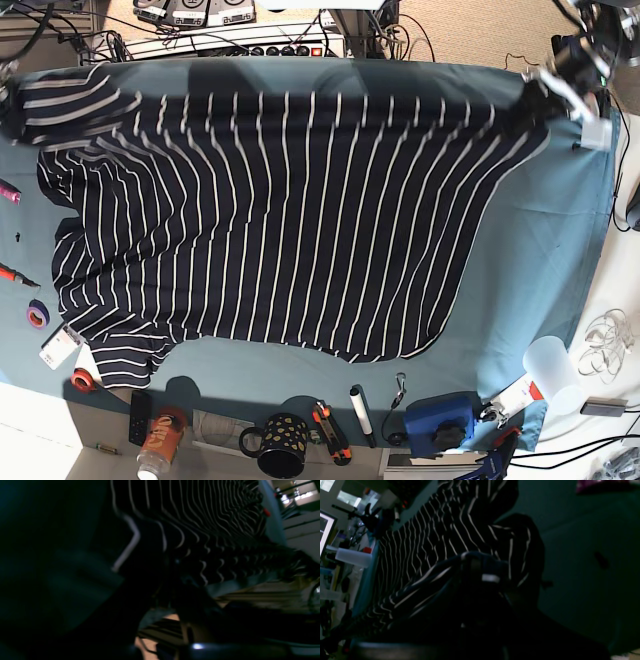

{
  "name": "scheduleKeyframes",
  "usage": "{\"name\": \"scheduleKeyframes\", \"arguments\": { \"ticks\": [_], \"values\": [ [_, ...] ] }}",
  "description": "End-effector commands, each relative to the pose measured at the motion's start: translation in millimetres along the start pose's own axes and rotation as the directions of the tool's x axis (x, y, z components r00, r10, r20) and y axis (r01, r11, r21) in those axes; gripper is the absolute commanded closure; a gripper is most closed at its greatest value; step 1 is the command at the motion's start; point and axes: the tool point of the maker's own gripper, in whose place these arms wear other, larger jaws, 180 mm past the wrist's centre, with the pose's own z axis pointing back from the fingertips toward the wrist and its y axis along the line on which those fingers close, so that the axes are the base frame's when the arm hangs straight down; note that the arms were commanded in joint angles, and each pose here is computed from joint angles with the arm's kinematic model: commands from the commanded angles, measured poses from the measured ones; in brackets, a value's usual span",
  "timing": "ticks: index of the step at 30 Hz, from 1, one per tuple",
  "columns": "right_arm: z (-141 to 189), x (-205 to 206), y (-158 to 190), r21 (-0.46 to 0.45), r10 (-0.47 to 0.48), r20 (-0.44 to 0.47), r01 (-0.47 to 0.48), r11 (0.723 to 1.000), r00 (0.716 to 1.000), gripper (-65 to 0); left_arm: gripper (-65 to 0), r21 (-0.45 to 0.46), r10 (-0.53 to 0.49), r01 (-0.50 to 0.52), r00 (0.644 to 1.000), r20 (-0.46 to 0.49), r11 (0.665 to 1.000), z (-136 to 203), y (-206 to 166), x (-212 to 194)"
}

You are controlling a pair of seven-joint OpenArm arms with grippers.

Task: Layout the t-shirt on the table in an organized manner, then fold the t-shirt properly
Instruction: 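Fold the shirt lengthwise with both grippers, bringing the edge over the middle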

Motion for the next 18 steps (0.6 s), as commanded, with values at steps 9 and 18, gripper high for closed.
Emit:
{"name": "scheduleKeyframes", "arguments": {
  "ticks": [9, 18],
  "values": [
    [-54.4, 12.3, 13.8, -0.002, 0.121, -0.065, -0.121, 0.993, 0.991, 0.0, 0.0, 0.096, -0.183, 0.184, 0.983, -0.019, 0.978, -60.2, -4.6, 43.2],
    [-110.7, 59.9, 27.3, -0.091, 0.288, 0.012, -0.286, 0.954, 0.958, 0.0, 0.0, 0.218, -0.345, 0.332, 0.939, 0.020, 0.918, -88.3, -6.1, 89.5]
  ]
}}
